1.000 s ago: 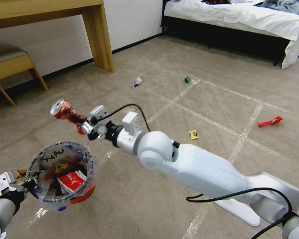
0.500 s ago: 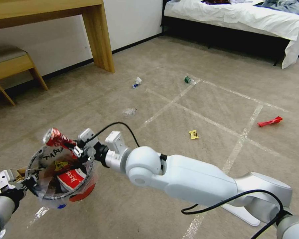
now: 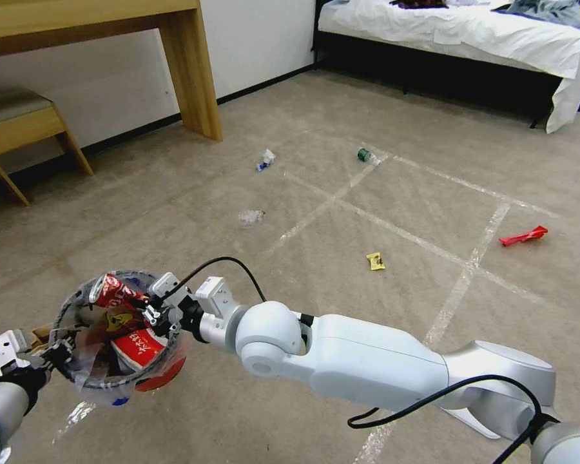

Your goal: Pick up the trash bin and place the garbage on the floor into it.

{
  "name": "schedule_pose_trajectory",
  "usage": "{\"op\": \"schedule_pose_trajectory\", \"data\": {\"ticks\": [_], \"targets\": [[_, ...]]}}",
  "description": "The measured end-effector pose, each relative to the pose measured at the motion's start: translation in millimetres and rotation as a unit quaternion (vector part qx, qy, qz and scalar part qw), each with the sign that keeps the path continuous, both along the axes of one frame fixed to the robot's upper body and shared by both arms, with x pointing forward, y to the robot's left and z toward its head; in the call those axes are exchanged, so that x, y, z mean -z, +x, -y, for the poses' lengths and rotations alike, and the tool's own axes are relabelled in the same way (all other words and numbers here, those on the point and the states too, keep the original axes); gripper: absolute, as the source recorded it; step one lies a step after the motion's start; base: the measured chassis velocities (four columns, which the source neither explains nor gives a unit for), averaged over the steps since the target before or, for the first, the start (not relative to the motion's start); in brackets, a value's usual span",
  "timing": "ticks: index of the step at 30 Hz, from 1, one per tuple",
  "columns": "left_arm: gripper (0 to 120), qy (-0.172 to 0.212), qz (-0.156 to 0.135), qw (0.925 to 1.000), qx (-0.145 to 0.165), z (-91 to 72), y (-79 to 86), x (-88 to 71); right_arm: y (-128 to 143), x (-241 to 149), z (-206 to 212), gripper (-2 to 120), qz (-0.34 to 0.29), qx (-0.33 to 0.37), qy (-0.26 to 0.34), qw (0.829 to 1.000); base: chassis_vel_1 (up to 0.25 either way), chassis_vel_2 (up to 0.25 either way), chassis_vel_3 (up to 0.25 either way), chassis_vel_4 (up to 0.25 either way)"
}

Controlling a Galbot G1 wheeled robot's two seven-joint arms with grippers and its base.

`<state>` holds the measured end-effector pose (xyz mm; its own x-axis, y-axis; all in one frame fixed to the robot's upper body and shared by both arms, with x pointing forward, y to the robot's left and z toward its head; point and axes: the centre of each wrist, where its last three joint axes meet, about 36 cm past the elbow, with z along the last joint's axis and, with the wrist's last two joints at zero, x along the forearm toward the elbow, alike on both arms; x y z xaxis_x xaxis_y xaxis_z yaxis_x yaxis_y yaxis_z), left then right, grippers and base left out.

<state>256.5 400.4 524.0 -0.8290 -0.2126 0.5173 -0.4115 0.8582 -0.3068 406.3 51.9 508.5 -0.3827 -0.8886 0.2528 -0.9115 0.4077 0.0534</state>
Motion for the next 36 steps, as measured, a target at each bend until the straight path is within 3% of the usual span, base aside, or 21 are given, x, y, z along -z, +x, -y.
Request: {"op": "schedule_pose_trajectory", "data": {"ticks": [11,33,36], "targets": [[0,-0.003,0.001,1.0000,-0.001,2.9,-3.0,-0.1,9,22,-9,5,-0.001,0.009,-0.017,1.000,0.000,0.000,0.000,0.000],[0,-0.005,0.001,1.0000,-0.002,3.7,-2.7,2.2,4,26,-17,5,0.004,0.003,-0.021,1.000,0.000,0.000,0.000,0.000],[0,-0.005,0.001,1.0000,-0.003,3.5,-2.6,2.4,4,27,-17,14,0.004,0.002,-0.023,1.000,0.000,0.000,0.000,0.000]]}}
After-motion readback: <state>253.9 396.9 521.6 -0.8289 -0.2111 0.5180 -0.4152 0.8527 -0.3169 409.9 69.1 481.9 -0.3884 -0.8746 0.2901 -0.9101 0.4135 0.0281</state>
